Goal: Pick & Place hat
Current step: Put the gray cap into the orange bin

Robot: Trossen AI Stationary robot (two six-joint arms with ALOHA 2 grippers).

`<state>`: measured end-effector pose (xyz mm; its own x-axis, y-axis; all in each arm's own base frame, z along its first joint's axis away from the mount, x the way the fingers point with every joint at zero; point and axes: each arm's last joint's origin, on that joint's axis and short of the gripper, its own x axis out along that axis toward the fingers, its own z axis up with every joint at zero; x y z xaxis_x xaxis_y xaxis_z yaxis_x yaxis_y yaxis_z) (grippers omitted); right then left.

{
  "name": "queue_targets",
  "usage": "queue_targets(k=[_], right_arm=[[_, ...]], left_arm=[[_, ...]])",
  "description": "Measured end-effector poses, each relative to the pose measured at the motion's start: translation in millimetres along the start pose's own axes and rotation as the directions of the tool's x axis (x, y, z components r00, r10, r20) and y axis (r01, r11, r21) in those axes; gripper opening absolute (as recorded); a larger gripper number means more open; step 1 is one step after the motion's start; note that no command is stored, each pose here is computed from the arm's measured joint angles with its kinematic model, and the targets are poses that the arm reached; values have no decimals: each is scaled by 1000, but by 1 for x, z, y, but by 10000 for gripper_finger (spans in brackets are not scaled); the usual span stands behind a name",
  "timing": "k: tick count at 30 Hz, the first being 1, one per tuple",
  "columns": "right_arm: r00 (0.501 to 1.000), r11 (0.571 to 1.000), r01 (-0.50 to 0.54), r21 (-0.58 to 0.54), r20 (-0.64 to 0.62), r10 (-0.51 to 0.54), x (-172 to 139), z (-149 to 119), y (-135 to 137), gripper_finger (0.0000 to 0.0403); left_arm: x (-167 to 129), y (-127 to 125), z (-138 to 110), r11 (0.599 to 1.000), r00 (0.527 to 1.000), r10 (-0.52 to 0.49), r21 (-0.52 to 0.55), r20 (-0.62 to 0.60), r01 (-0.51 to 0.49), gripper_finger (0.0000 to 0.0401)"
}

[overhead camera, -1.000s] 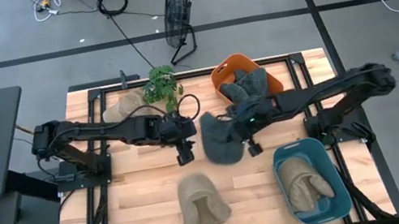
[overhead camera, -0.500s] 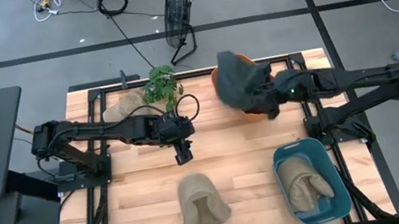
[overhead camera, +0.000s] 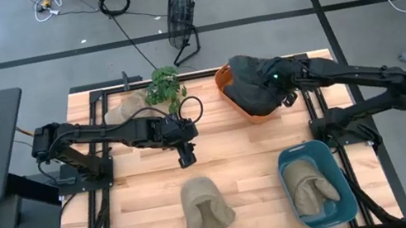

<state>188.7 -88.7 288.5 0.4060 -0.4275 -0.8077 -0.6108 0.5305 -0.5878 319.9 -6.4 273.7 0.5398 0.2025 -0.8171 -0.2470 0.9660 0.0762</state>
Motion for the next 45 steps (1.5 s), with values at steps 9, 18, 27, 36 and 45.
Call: queue_targets(k=[9, 18, 27, 36, 45], right_arm=[[971, 965, -238, -108, 12, 240, 52, 7, 26, 0], [976, 975, -218, 36, -5, 219, 69, 7, 37, 39], [975, 966, -223, 133, 6, 224, 67, 8, 38, 101], [986, 977, -157, 141, -36, 163, 38, 11, 46, 138], [992, 971, 62, 231, -119, -35, 0, 10, 53, 139]], left_arm=[[0, 0, 0, 999, 1000, 0, -32, -1, 0, 174], [0, 0, -1, 999, 1000, 0, -43, -6, -1, 174], [0, 0, -2, 999, 1000, 2, -52, -25, -3, 174], [-1, -4, -4, 996, 998, -51, -72, -46, 48, 174], [-26, -3, 19, 997, 998, -64, -52, 12, 65, 174]])
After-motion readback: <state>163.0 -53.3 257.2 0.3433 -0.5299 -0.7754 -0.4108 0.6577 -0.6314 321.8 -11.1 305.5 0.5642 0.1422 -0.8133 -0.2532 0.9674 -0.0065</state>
